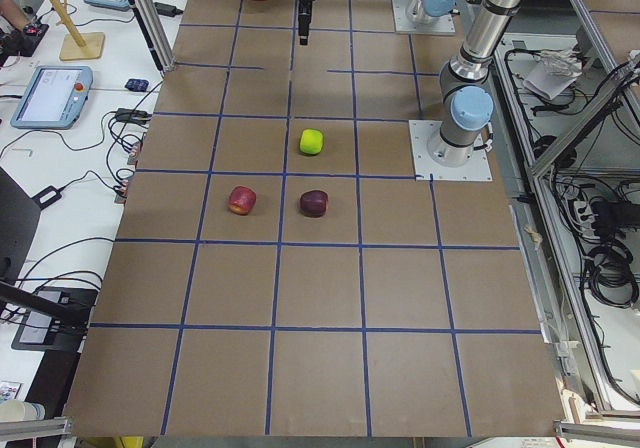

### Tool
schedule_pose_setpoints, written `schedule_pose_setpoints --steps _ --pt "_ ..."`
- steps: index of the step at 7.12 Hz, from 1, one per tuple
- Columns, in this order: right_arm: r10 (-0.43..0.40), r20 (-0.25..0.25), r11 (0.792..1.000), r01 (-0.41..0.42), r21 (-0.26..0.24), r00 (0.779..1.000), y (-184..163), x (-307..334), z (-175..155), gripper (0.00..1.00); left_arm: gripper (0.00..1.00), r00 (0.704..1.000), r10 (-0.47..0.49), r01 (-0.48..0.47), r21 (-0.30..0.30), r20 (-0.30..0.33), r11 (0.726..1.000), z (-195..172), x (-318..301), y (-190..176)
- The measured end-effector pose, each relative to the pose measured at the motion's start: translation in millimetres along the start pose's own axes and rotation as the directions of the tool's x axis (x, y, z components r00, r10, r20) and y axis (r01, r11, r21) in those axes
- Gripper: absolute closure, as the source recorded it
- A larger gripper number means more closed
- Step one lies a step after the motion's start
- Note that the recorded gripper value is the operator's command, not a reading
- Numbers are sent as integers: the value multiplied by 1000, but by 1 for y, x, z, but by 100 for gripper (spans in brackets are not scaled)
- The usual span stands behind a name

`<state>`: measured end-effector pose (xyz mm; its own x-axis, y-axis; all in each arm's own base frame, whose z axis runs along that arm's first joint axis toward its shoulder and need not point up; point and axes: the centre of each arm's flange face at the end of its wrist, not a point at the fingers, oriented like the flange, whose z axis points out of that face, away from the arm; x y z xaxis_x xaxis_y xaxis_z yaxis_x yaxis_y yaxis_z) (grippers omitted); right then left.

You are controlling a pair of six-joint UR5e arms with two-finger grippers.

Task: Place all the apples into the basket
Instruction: 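Lower the left gripper toward the green apple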

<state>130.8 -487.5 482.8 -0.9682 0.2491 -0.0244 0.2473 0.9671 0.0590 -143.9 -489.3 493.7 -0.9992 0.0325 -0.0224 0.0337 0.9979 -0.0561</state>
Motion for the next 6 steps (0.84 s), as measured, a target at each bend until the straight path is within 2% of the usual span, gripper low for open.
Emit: schedule_pose_setpoints --steps 1,4,6 --pt "0 0 1000 0 1 1000 0 0 0 0 0 1000 22 -22 9 2 1000 3 -4 -4" --pt "1 0 1000 -1 3 1000 0 0 -1 0 0 996 93 -93 -51 -4 994 48 -62 -25" --pt "2 0 1000 -2 2 1000 0 0 0 0 0 997 76 -78 -119 -23 990 110 -115 -29"
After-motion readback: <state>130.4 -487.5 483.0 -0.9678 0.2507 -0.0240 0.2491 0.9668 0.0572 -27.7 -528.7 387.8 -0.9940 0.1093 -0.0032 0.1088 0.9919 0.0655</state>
